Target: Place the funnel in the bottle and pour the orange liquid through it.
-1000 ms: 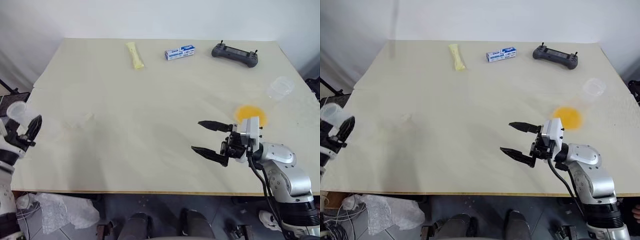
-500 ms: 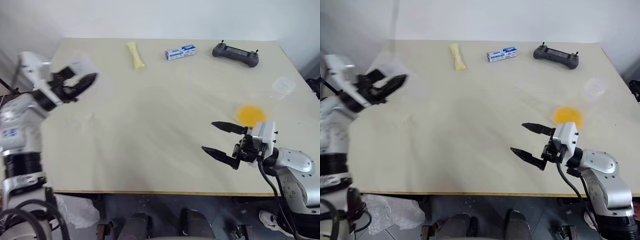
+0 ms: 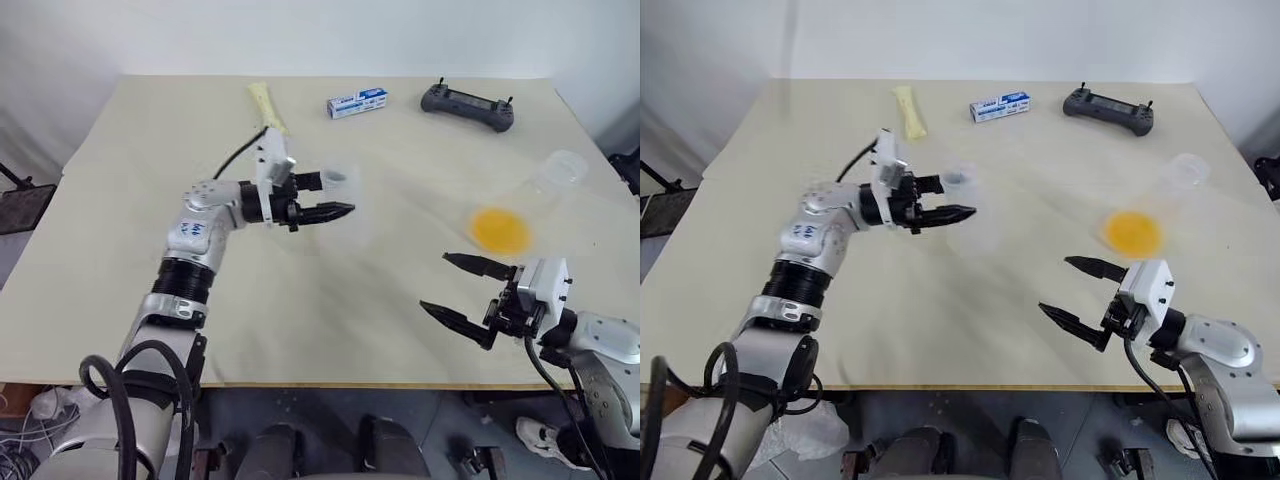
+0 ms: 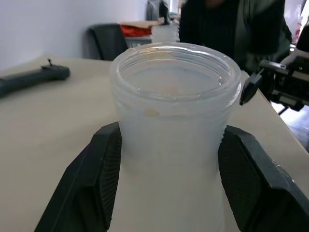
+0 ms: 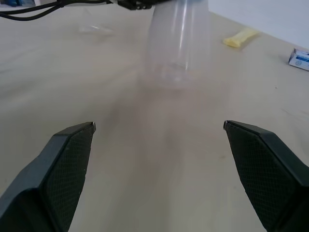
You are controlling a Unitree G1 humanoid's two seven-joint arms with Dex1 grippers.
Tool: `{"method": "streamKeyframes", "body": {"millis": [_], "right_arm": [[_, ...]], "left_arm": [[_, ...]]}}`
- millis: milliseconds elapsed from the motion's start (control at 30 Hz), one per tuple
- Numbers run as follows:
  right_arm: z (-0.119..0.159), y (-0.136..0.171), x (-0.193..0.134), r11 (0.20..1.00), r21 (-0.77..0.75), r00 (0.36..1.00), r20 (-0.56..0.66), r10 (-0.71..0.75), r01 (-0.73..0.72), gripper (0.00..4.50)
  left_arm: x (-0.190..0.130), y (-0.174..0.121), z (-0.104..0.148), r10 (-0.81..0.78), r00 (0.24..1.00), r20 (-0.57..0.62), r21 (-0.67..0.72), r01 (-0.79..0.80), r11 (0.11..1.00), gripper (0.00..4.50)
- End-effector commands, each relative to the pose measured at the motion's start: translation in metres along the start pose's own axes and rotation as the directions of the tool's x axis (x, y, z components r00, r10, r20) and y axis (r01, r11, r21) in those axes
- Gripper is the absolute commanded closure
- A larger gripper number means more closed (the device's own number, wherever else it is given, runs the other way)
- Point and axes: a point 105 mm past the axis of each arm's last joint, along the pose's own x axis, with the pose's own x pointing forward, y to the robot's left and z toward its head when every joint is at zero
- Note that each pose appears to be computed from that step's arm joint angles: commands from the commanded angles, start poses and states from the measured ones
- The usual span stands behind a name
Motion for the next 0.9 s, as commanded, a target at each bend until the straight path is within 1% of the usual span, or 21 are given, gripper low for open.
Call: {"method": "streamKeyframes", "body": {"millis": [33, 200, 300, 433, 633, 700, 733, 833, 900], "right_arm": [[0.013, 0.002, -0.006, 0.998, -0.058, 0.999, 0.033, -0.036, 0.038, 0.0], [0.011, 0.006, -0.006, 0.997, -0.053, 0.998, 0.033, -0.052, 0.054, 0.0], [0.011, 0.006, -0.005, 0.997, -0.052, 0.998, 0.036, -0.057, 0.059, 0.0], [0.009, 0.006, -0.004, 0.997, -0.051, 0.997, 0.039, -0.061, 0.063, 0.0], [0.009, 0.005, -0.001, 0.996, -0.051, 0.997, 0.046, -0.064, 0.067, 0.0], [0.008, 0.005, 0.001, 0.997, -0.05, 0.997, 0.048, -0.062, 0.064, 0.0], [0.008, 0.005, 0.001, 0.997, -0.05, 0.997, 0.048, -0.061, 0.064, 0.0], [0.009, 0.004, 0.003, 0.997, -0.053, 0.997, 0.052, -0.057, 0.06, 0.0], [0.009, 0.002, 0.004, 0.997, -0.057, 0.997, 0.052, -0.054, 0.057, 0.0]], "left_arm": [[0.011, 0.0, 0.005, -0.022, 1.0, -0.021, 0.042, 0.023, 0.999, 1.93], [0.016, -0.008, -0.008, -0.057, 0.995, -0.081, 0.044, 0.06, 0.997, 1.93], [0.019, -0.006, -0.008, -0.044, 0.996, -0.077, 0.049, 0.048, 0.998, 1.93], [0.021, -0.001, -0.015, 0.004, 0.995, -0.099, 0.066, 0.002, 0.998, 1.93], [0.017, 0.0, -0.021, 0.038, 0.992, -0.12, 0.062, -0.031, 0.998, 1.93], [0.016, -0.001, -0.023, 0.036, 0.992, -0.121, 0.049, -0.031, 0.998, 1.22], [0.015, -0.002, -0.024, 0.036, 0.992, -0.123, 0.044, -0.031, 0.999, 1.0], [0.014, -0.003, -0.025, 0.043, 0.992, -0.119, 0.02, -0.041, 0.999, 0.03], [0.014, -0.002, -0.023, 0.052, 0.993, -0.106, 0.01, -0.051, 0.999, 0.03]]}}
